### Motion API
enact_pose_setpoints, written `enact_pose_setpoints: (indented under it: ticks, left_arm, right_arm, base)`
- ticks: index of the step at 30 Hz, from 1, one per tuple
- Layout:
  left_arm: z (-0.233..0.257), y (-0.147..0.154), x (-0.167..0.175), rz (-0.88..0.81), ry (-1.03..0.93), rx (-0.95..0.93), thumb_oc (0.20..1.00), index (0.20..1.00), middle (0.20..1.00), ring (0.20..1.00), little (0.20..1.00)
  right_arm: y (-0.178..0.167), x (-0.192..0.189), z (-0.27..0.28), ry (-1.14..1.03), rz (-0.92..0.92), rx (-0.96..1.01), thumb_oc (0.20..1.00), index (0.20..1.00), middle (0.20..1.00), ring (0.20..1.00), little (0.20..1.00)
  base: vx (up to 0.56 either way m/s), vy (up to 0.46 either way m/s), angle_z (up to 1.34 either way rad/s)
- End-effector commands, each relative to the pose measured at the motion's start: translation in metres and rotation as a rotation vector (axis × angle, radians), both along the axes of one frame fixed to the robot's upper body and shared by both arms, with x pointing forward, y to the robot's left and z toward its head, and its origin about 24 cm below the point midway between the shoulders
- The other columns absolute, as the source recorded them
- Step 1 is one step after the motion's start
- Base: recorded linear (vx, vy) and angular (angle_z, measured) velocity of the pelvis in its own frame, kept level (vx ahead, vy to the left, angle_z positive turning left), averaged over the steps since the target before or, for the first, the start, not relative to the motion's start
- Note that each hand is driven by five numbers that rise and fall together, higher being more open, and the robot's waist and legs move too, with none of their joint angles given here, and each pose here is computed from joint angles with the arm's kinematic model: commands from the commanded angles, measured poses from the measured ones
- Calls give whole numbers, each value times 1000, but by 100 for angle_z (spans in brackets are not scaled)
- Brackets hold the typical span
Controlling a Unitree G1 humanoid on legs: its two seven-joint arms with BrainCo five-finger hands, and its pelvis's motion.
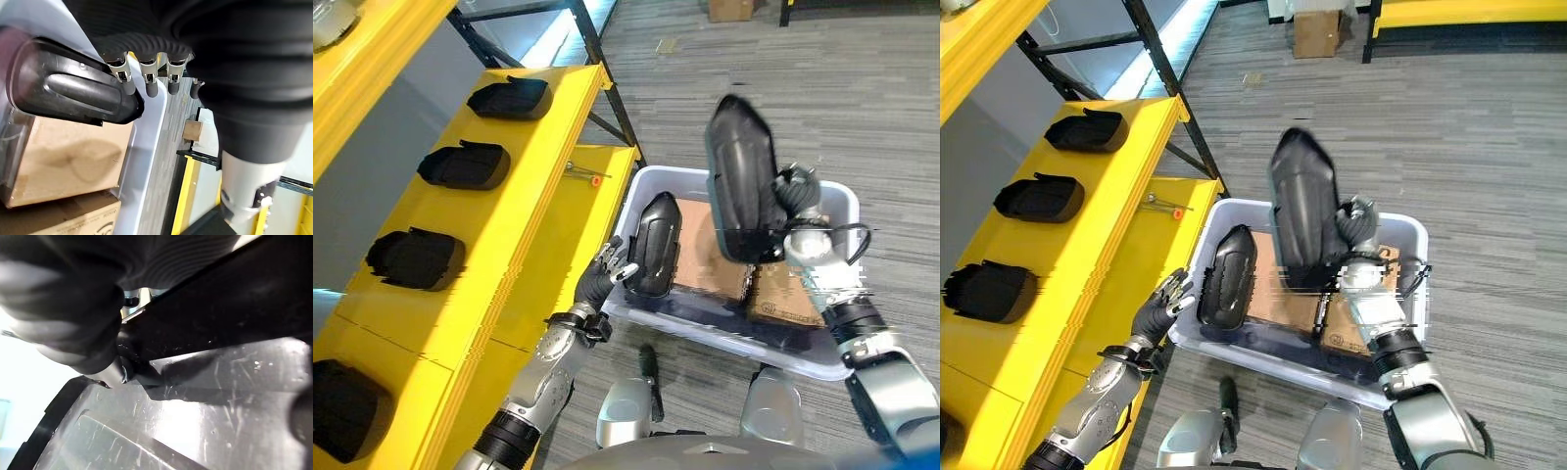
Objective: Move parts from the plastic box to the shelf.
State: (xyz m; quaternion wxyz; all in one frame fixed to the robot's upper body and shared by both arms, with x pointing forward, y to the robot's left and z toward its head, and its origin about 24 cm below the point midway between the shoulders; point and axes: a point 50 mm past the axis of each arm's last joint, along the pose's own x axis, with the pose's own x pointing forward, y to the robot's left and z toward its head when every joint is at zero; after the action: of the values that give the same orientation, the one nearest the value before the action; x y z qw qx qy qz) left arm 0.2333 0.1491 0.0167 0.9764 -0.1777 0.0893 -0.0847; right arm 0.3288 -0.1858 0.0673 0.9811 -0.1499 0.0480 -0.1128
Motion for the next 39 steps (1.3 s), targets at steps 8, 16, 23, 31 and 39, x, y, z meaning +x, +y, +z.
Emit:
enact_pose_setpoints:
  ticks: [8,16,23,31,39]
  left_arm:
    - [11,24,1,94,-87,75,1000,1000,1000,1000,1000]
    - [0,22,-3,98,-45,73,1000,1000,1000,1000,1000]
    - [3,15,1,21,-31,104,1000,1000,1000,1000,1000]
    - [13,19,1,-9,-65,162,1000,1000,1000,1000,1000]
    - [20,22,10,-39,-111,243,1000,1000,1000,1000,1000]
  right_arm:
    - [80,-41,-25,105,583,167,200,200,200,200,200]
    - [106,-53,-29,163,732,147,200,200,200,200,200]
    - [102,-58,-23,125,723,201,200,200,200,200,200]
    - [114,-62,-20,84,692,250,200,200,200,200,200]
    - [124,-63,-15,27,648,281,200,200,200,200,200]
  base:
    - [-18,-182,6]
    - [-27,-134,49]
    - [-13,74,76]
    - [70,320,24]
    - [27,252,17]
